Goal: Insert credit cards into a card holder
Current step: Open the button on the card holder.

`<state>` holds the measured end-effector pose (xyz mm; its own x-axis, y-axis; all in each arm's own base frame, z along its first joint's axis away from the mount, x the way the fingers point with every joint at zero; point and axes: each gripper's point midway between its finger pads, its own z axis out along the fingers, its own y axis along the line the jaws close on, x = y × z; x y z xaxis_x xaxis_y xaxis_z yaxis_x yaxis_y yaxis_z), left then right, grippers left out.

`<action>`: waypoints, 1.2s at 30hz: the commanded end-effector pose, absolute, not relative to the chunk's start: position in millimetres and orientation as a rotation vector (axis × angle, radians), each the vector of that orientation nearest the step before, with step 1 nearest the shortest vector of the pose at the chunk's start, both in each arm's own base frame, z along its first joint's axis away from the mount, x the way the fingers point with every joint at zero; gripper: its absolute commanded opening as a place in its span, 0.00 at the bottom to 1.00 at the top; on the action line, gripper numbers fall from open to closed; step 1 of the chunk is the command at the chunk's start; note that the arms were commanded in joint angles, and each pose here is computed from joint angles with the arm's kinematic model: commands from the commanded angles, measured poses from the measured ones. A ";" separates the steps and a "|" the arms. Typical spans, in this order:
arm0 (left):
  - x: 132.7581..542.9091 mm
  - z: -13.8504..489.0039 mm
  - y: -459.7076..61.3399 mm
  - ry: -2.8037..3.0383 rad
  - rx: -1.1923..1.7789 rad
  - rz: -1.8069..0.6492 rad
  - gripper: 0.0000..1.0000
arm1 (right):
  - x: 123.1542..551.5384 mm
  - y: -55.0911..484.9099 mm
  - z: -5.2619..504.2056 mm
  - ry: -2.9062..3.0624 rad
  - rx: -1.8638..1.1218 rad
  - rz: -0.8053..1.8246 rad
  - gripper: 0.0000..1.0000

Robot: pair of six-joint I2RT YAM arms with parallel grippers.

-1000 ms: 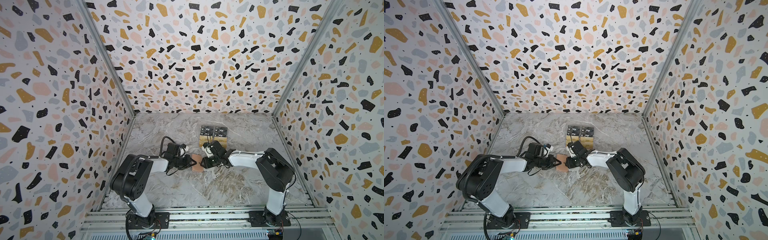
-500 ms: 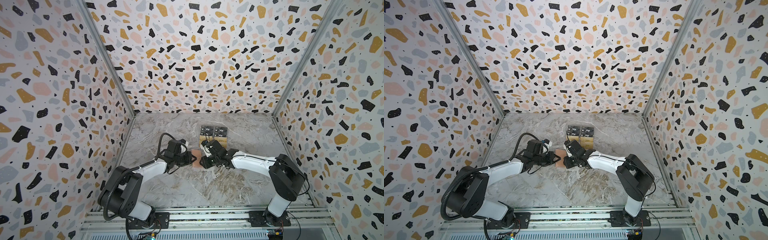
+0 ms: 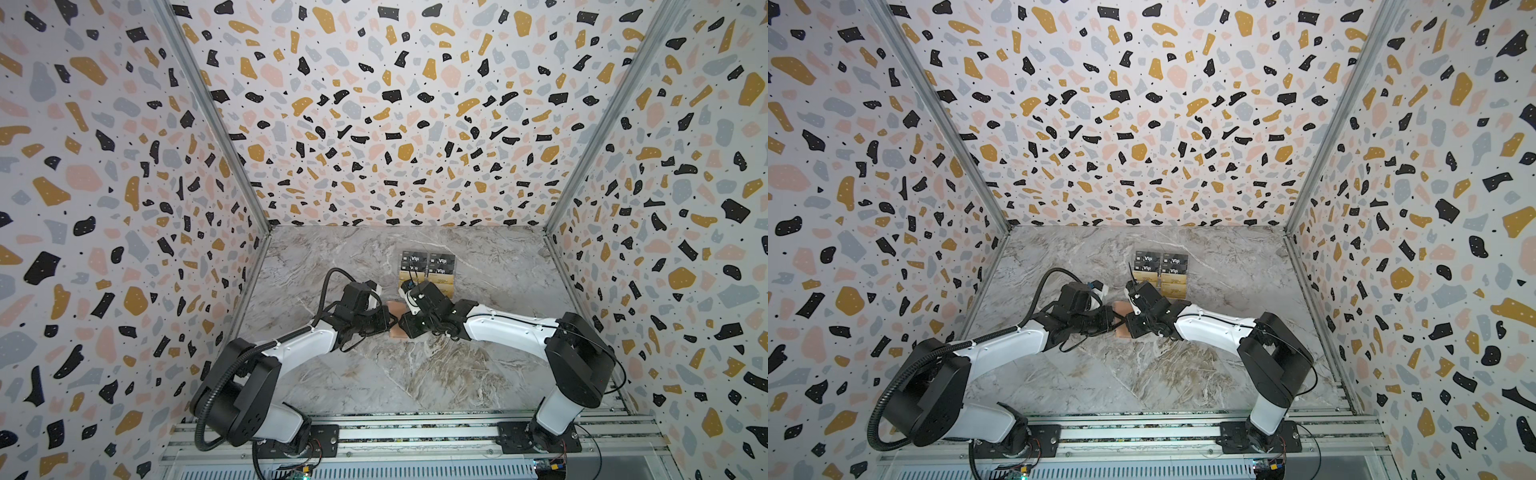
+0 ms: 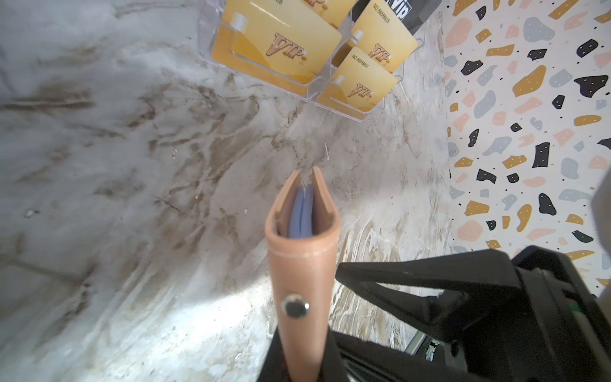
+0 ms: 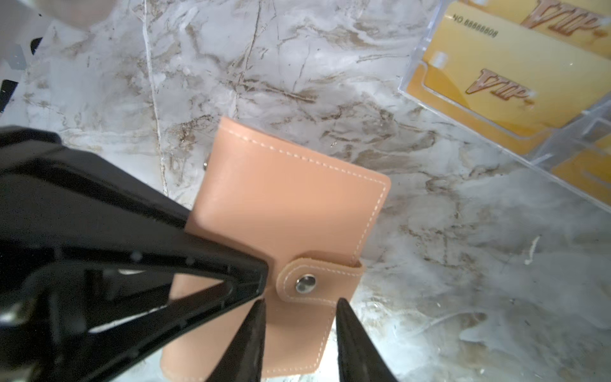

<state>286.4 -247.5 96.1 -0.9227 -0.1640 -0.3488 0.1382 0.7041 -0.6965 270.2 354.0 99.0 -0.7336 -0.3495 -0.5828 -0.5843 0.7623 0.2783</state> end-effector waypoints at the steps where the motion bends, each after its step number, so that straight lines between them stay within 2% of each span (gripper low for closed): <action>1: 283.5 110.2 -255.8 2.491 0.011 -1.113 0.00 | 267.7 353.4 106.1 2.422 -0.720 0.574 0.37; 14: 269.2 109.3 -271.4 2.513 0.104 -1.174 0.00 | 276.7 350.1 96.6 2.397 -0.694 0.390 0.36; 20: 266.6 108.5 -271.3 2.523 0.121 -1.166 0.00 | 283.9 342.2 95.6 2.382 -0.687 0.277 0.32; 30: 261.5 109.6 -272.8 2.525 0.144 -1.176 0.00 | 287.0 339.9 96.3 2.358 -0.672 0.235 0.29; 36: 258.0 112.0 -273.7 2.523 0.169 -1.175 0.00 | 287.0 336.4 94.1 2.359 -0.671 0.214 0.23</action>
